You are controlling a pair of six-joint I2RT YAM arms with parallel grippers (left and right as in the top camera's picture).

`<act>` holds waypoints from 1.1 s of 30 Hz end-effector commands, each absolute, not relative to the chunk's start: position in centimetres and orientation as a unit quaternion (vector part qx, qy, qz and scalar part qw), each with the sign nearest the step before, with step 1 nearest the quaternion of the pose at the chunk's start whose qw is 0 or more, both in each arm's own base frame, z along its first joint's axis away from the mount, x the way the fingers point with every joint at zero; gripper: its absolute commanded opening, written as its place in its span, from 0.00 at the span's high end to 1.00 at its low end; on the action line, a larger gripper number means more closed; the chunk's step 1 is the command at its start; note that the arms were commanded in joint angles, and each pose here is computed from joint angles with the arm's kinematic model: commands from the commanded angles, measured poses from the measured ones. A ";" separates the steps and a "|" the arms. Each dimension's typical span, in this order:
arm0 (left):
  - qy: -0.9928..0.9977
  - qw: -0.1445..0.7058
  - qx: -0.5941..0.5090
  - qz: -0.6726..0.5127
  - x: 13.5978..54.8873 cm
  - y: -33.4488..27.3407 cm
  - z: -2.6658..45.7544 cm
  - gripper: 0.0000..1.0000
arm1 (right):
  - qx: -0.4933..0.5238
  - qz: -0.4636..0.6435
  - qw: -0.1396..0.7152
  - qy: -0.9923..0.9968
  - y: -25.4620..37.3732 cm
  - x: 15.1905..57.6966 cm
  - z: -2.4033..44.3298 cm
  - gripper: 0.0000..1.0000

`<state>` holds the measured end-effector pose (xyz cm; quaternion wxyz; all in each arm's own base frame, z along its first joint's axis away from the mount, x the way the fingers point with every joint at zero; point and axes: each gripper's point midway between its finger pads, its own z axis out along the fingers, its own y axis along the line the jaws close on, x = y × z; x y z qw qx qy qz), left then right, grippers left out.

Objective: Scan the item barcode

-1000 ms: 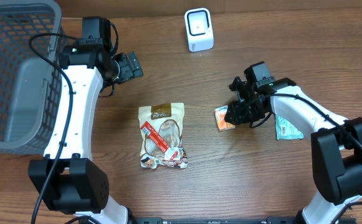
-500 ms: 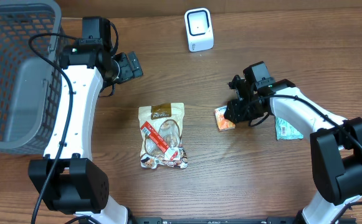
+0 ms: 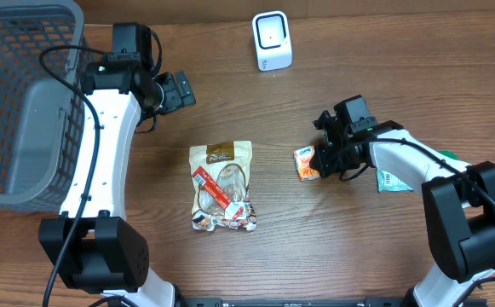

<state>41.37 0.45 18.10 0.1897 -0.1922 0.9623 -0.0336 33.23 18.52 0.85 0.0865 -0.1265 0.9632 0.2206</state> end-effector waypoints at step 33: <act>0.961 0.207 -0.183 -0.031 41.5 0.7 19.4 0.00 | -0.223 -0.084 0.373 0.897 14.3 47.1 29.2 0.97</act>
